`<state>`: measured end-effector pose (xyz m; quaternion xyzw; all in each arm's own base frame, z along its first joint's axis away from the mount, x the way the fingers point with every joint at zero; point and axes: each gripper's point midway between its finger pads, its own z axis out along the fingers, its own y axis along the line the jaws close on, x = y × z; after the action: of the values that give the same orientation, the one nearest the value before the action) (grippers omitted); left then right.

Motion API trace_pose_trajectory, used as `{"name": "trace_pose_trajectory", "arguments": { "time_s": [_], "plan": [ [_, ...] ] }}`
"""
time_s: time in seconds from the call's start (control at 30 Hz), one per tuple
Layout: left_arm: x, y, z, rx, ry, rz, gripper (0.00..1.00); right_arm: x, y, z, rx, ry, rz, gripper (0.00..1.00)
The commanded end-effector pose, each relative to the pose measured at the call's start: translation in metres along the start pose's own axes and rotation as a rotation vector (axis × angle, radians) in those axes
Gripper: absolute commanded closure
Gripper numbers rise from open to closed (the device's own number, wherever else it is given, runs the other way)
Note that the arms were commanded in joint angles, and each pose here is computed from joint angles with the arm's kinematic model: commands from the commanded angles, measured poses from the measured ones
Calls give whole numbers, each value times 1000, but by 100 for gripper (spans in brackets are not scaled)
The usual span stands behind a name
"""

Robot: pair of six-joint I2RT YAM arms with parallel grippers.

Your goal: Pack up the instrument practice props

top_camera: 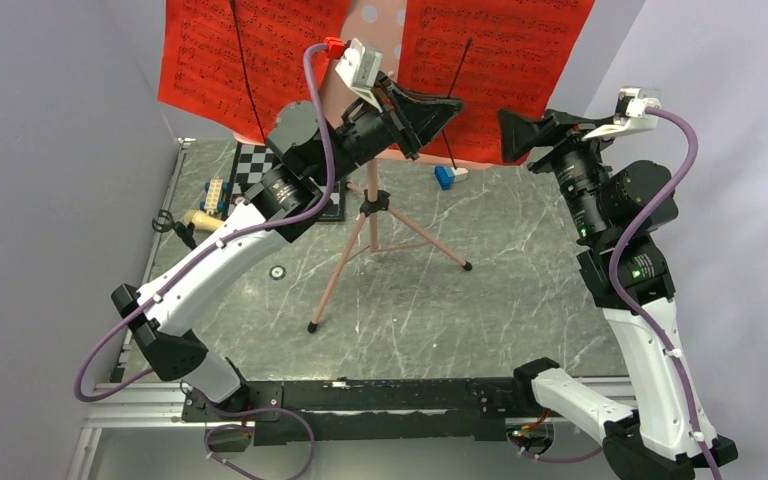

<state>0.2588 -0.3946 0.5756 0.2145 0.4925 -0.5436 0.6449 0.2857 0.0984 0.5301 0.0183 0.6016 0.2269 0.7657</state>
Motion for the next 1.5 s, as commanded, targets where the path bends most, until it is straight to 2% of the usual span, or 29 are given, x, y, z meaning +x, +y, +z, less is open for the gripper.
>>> {"name": "trace_pose_trajectory", "arguments": {
  "time_s": [0.0, 0.2, 0.4, 0.77, 1.1, 1.23, 1.3, 1.37, 1.47],
  "plan": [
    [-19, -27, -11, 74, -25, -8, 100, -27, 16, -1, -72, -79, 9, 9],
    [-17, -28, -11, 79, -20, -10, 100, -29, 15, -3, -74, -92, 13, 23],
    [-16, -27, -12, 76, -21, -12, 100, -32, 16, -4, -75, -96, 14, 55],
    [-13, -21, -14, 52, -21, -7, 100, -35, 9, -20, -34, -109, 23, 99],
    [-13, -5, -12, -22, -41, -1, 99, -66, 9, -68, -24, -190, 36, 100],
    [-14, 8, -12, -84, -58, -7, 88, -84, 8, -88, -12, -239, 38, 100],
    [-13, 14, -12, -106, -60, -6, 71, -91, 7, -98, -6, -261, 39, 100],
    [-11, 16, -12, -111, -59, -7, 50, -100, 7, -109, 0, -286, 39, 100],
    [-8, 15, -14, -106, -57, -25, 29, -109, 8, -121, -2, -310, 42, 100]
  ]
}}
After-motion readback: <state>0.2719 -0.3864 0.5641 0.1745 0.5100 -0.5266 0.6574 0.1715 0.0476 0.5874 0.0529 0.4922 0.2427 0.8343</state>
